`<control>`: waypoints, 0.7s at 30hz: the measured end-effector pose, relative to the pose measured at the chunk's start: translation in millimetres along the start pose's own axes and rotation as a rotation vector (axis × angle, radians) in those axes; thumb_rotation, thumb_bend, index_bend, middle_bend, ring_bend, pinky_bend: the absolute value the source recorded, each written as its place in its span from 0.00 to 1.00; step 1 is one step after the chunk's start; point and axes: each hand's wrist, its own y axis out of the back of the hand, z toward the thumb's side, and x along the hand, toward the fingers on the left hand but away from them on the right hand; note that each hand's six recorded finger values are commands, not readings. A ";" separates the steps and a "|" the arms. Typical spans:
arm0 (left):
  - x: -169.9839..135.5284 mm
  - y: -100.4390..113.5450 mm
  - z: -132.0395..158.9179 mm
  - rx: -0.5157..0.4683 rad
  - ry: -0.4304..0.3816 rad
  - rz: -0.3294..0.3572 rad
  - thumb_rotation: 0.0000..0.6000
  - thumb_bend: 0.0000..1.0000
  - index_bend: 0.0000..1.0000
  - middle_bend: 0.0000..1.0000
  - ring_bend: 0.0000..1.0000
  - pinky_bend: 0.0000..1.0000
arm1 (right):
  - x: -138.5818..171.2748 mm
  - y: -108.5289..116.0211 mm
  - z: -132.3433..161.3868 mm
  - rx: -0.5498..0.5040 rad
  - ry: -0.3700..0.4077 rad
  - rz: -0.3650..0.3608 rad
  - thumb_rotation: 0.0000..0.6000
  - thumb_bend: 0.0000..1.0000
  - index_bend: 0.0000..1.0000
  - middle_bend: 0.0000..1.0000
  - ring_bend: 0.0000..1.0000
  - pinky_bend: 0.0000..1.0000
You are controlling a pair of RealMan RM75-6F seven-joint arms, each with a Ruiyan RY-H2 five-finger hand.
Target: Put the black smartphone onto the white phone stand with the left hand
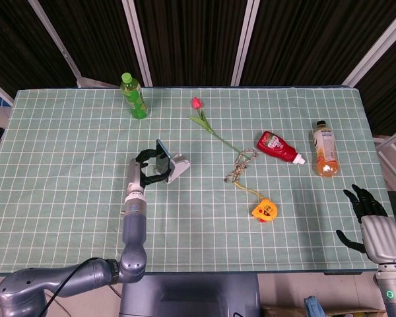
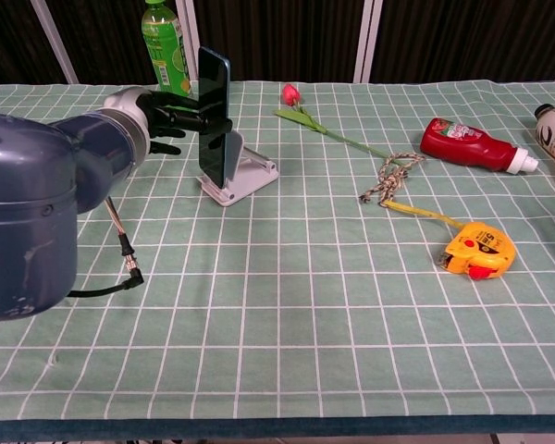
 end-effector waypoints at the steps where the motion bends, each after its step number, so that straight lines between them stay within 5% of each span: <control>1: 0.6 0.4 -0.8 0.001 0.001 0.003 1.00 0.27 0.53 0.54 0.16 0.20 | 0.1 0.0 0.0 0.000 0.000 0.000 1.00 0.34 0.12 0.02 0.00 0.19; 21: 4.1 -2.7 -7.0 0.000 -0.021 0.002 1.00 0.27 0.53 0.54 0.16 0.20 | 0.1 -0.1 -0.1 -0.002 0.002 0.002 1.00 0.34 0.12 0.02 0.00 0.19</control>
